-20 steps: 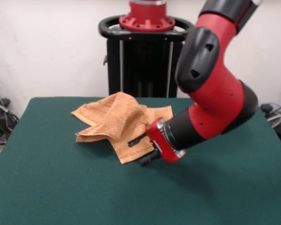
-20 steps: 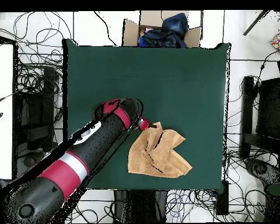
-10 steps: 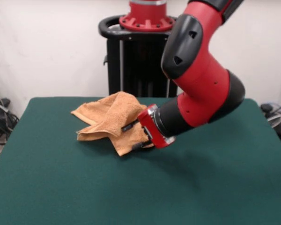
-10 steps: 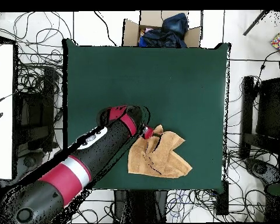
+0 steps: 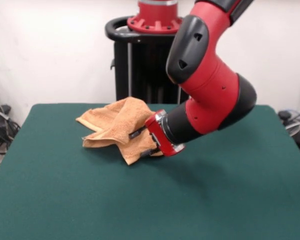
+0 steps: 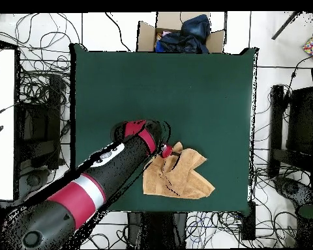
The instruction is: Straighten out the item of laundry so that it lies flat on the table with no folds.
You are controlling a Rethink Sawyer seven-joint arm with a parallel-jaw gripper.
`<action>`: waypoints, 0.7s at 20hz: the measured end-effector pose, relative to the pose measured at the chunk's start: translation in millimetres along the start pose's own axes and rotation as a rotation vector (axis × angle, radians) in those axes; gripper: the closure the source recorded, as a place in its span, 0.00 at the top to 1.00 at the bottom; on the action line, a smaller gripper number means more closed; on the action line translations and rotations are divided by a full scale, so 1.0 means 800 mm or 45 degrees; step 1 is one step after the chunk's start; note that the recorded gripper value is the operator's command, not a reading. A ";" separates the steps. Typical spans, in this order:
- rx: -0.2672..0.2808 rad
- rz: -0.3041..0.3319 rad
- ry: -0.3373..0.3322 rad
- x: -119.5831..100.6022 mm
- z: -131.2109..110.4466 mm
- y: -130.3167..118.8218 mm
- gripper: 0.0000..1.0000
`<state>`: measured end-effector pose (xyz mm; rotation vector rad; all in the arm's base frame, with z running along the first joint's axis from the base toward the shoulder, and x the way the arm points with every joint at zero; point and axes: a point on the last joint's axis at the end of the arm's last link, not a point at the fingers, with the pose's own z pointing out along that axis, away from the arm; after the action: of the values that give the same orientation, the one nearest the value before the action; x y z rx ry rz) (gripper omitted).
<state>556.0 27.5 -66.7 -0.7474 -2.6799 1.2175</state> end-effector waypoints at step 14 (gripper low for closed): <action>-0.070 0.000 -0.068 -0.001 0.012 0.009 1.00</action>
<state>556.8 24.2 -78.3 -0.7316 -2.7670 1.1849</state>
